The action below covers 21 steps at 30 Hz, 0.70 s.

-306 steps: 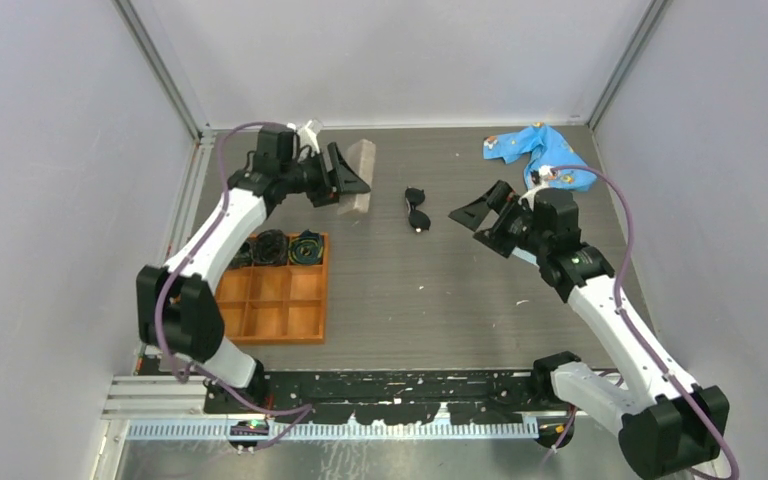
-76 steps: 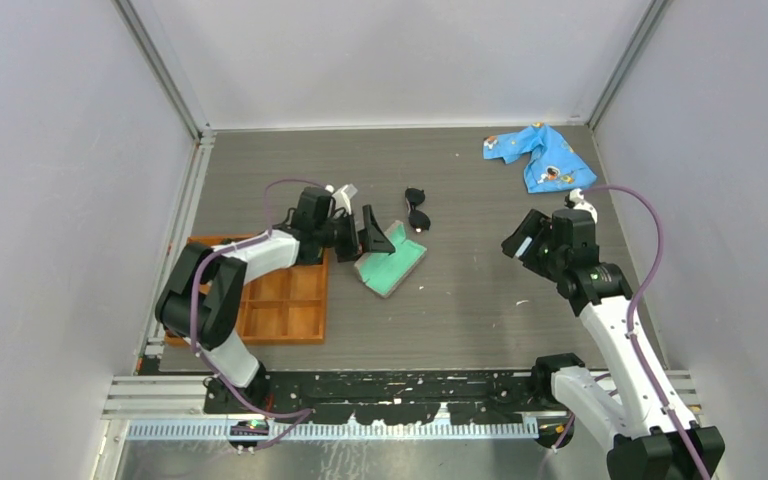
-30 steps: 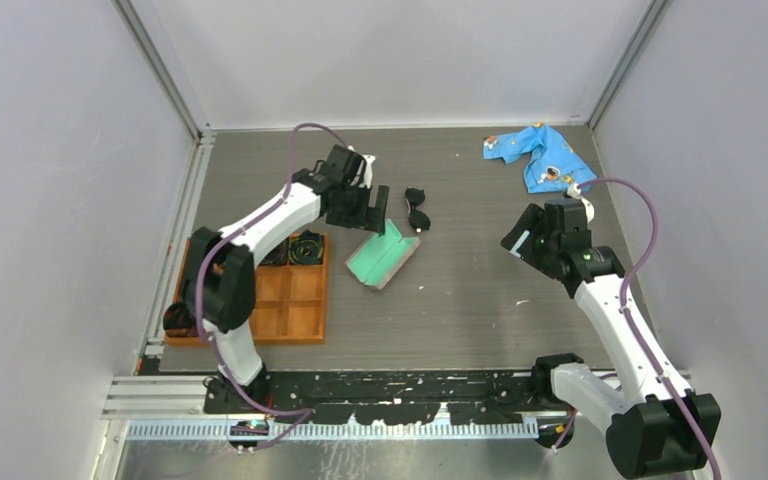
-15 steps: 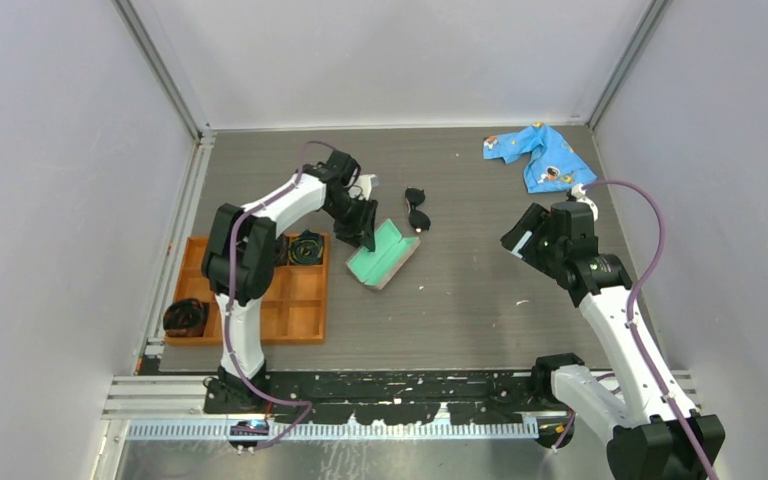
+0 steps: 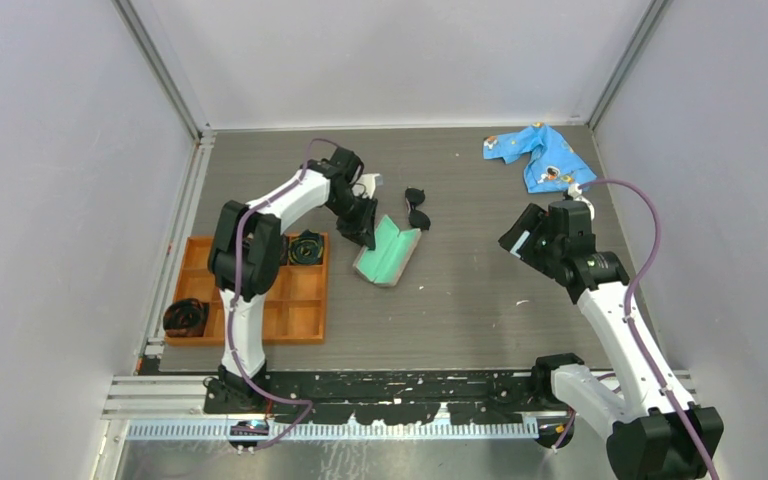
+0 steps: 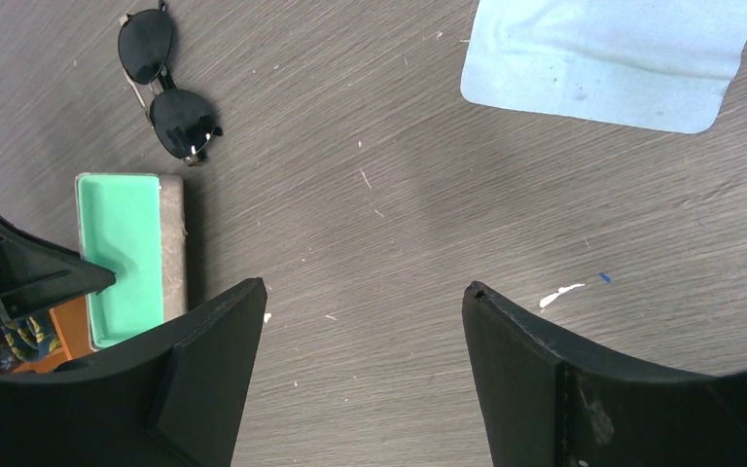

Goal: Organize the sunglasses
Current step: Adjust the sunglasses case at the center of the board.

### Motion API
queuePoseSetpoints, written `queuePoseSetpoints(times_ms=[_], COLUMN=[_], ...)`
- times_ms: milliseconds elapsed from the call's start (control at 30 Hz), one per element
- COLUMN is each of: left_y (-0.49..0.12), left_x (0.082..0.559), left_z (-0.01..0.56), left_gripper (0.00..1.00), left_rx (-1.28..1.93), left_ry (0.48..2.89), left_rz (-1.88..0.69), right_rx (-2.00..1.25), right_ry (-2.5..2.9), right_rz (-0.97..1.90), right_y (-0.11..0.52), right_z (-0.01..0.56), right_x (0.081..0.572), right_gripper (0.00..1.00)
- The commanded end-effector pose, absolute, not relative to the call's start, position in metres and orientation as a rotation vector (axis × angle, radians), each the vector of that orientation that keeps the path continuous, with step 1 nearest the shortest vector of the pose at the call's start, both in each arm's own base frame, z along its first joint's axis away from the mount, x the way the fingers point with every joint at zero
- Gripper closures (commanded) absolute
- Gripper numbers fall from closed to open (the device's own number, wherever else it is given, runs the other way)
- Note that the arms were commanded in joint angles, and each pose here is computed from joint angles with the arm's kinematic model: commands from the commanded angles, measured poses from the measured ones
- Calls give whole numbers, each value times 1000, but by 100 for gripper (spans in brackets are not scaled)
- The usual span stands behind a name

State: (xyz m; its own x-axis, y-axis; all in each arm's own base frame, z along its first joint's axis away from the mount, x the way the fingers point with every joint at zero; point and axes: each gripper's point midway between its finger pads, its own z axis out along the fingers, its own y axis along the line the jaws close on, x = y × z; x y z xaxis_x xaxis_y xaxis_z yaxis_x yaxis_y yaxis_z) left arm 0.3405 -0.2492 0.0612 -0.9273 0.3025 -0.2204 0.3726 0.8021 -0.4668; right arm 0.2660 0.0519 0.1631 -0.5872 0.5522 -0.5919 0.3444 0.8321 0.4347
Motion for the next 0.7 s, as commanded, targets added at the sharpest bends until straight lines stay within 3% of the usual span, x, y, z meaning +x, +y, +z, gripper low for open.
queuePoseSetpoints(times_ms=[0,667], left_y=[-250,-176], left_x=[347,435], left_z=[79,142], left_gripper=[97,100], left_rx=[580,770], left_ry=[2814,2540], left_rz=[-763,267], right_rx=[622,610], right_ry=[2222,2228], right_rz=[366,371], right_y=[53,54], right_z=[170,171], right_x=[273,265], right_gripper=[21,20])
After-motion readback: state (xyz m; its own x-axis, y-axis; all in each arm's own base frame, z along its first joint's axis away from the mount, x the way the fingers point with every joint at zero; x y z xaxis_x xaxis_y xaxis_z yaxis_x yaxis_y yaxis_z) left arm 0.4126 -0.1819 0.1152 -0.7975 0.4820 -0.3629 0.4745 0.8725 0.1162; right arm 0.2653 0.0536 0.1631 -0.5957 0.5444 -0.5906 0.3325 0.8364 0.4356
